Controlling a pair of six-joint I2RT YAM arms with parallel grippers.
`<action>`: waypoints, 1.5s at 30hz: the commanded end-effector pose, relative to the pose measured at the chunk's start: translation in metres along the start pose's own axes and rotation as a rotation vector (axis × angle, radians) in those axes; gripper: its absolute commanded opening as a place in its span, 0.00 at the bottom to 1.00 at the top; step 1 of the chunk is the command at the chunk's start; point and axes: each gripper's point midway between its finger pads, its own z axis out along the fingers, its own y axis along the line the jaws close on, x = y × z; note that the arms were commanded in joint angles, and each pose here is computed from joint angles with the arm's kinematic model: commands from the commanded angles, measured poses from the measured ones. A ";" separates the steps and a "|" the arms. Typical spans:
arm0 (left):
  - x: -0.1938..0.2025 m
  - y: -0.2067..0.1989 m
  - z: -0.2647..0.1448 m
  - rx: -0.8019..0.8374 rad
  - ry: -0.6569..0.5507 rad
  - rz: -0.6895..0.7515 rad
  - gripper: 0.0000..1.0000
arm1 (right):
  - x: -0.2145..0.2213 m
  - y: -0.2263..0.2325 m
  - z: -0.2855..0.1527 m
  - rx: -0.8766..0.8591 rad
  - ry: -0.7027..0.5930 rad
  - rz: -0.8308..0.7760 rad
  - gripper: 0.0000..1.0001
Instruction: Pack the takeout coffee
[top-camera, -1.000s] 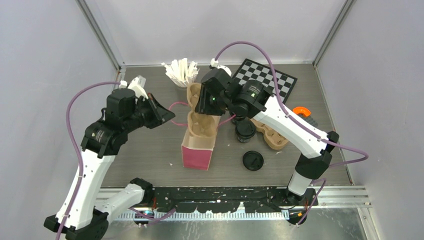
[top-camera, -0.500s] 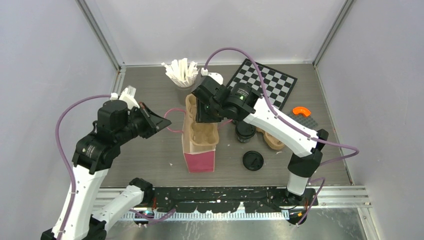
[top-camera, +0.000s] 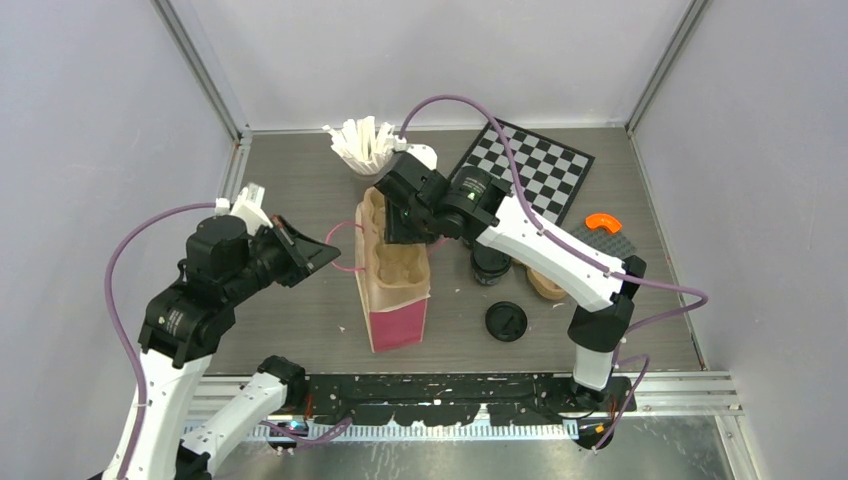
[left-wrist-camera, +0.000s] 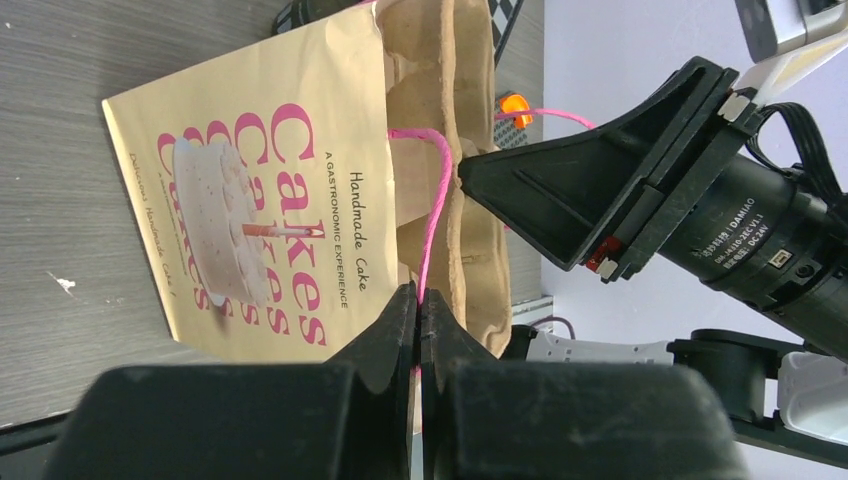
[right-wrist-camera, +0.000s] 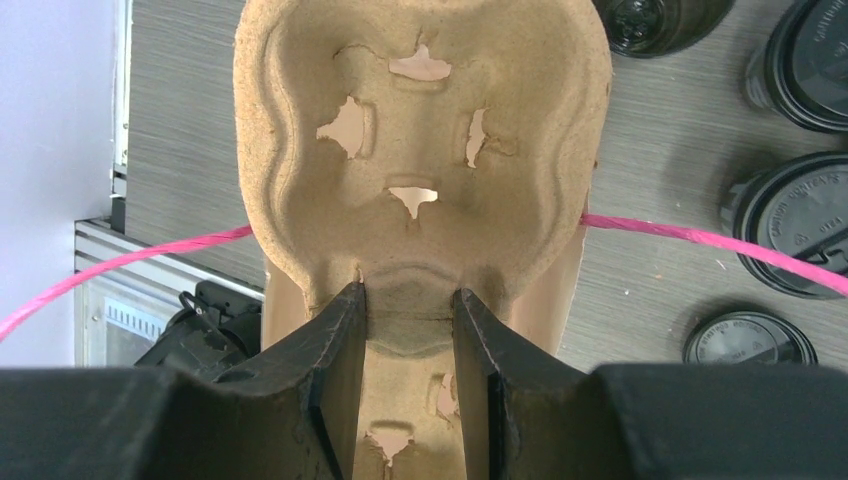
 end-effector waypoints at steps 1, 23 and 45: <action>0.000 -0.008 0.001 0.049 0.001 0.006 0.00 | -0.010 0.018 0.005 -0.056 -0.072 -0.013 0.38; 0.006 0.014 -0.005 -0.042 0.033 0.131 0.00 | 0.011 0.033 0.014 -0.031 -0.031 -0.007 0.38; 0.005 0.018 -0.016 -0.052 0.019 0.201 0.00 | 0.035 0.005 0.054 0.117 -0.012 -0.136 0.43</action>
